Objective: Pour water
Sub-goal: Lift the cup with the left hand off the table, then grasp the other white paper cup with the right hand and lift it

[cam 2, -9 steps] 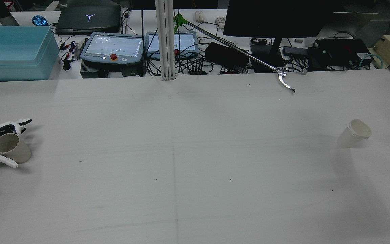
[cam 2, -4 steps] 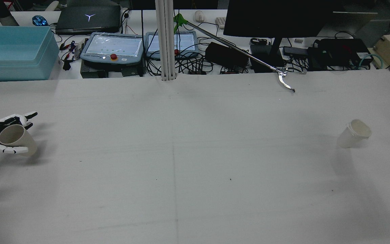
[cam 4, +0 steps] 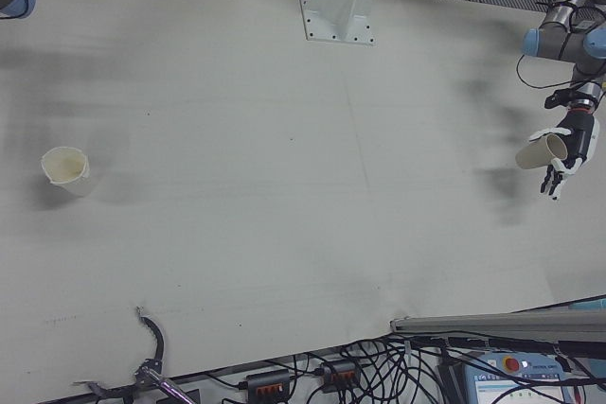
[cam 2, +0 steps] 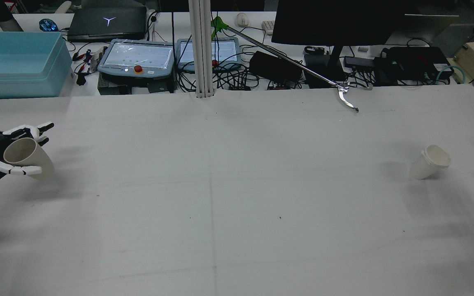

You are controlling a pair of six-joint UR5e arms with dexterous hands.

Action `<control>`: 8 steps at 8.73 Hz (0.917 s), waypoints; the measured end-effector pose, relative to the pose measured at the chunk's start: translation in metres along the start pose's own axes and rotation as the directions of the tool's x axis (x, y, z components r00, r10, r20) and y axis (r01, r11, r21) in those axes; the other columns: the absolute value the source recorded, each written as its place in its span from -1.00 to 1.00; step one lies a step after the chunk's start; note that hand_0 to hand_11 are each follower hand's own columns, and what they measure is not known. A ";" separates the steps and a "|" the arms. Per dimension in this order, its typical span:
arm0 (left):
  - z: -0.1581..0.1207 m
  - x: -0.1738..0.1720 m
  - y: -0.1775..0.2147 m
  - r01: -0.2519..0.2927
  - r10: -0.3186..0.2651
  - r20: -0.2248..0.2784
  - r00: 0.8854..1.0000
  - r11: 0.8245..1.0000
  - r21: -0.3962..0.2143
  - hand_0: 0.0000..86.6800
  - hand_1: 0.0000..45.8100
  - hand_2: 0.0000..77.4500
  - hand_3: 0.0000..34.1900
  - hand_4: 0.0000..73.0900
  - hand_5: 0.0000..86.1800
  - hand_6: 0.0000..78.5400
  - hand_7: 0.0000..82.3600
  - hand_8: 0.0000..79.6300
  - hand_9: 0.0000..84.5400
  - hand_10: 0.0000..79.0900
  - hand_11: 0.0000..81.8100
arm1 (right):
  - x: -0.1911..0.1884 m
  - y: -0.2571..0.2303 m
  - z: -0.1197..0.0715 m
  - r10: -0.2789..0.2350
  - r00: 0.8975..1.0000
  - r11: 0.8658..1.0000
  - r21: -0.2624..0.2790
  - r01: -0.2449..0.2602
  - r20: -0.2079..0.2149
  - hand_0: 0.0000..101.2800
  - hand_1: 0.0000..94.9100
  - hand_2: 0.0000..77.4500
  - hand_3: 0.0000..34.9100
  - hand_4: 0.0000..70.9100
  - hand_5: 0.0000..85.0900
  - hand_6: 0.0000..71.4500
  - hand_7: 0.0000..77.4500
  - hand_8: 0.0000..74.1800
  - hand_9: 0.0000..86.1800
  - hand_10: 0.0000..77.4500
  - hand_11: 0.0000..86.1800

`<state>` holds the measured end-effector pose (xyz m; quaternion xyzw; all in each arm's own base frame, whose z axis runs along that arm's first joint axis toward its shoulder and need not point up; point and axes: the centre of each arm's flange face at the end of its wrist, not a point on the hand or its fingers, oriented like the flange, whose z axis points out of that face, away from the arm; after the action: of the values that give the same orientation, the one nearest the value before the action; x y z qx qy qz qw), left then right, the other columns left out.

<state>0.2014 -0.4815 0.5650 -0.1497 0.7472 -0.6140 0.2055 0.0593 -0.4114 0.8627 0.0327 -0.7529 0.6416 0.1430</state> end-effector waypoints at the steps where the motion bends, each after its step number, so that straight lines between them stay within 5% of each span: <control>1: -0.001 0.003 0.013 0.014 -0.014 -0.006 1.000 1.000 0.001 0.85 0.38 -0.39 -0.99 -0.40 0.40 -0.72 -0.76 -0.96 -0.97 -0.90 -0.77 | 0.021 -0.025 0.007 -0.009 0.999 1.000 -0.007 0.009 -0.034 0.06 -0.34 -0.21 -0.26 -1.00 -0.81 -0.74 -0.99 -0.93 -0.89 -1.00 -0.99; 2: -0.003 0.005 0.020 0.030 -0.029 -0.015 0.999 1.000 0.005 0.85 0.38 -0.39 -0.99 -0.40 0.40 -0.72 -0.76 -0.96 -0.97 -0.90 -0.77 | 0.042 -0.039 0.017 -0.037 0.997 0.999 -0.024 0.036 -0.069 0.08 -0.38 -0.17 -0.26 -1.00 -0.81 -0.66 -0.99 -0.88 -0.89 -1.00 -0.99; 3: -0.004 0.007 0.025 0.039 -0.039 -0.022 0.999 0.999 0.007 0.85 0.38 -0.39 -0.99 -0.40 0.40 -0.72 -0.76 -0.96 -0.97 -0.90 -0.77 | 0.056 -0.044 0.022 -0.073 0.993 0.997 -0.039 0.070 -0.092 0.09 -0.40 -0.24 -0.26 -1.00 -0.81 -0.66 -0.68 -0.93 -0.91 -1.00 -0.99; 8: -0.007 0.012 0.027 0.054 -0.054 -0.032 0.998 0.998 0.011 0.85 0.38 -0.39 -0.99 -0.40 0.40 -0.75 -0.76 -0.96 -0.97 -0.90 -0.77 | 0.089 -0.037 0.025 -0.169 0.973 0.984 -0.088 0.157 -0.157 0.12 -0.41 -0.54 -0.27 -1.00 -0.81 -0.76 -0.96 -0.99 -0.96 -1.00 -0.99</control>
<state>0.1881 -0.4760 0.5378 -0.1589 0.7423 -0.6262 0.1777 -0.0215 -0.4303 0.9175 0.0360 -0.7570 0.5993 0.2578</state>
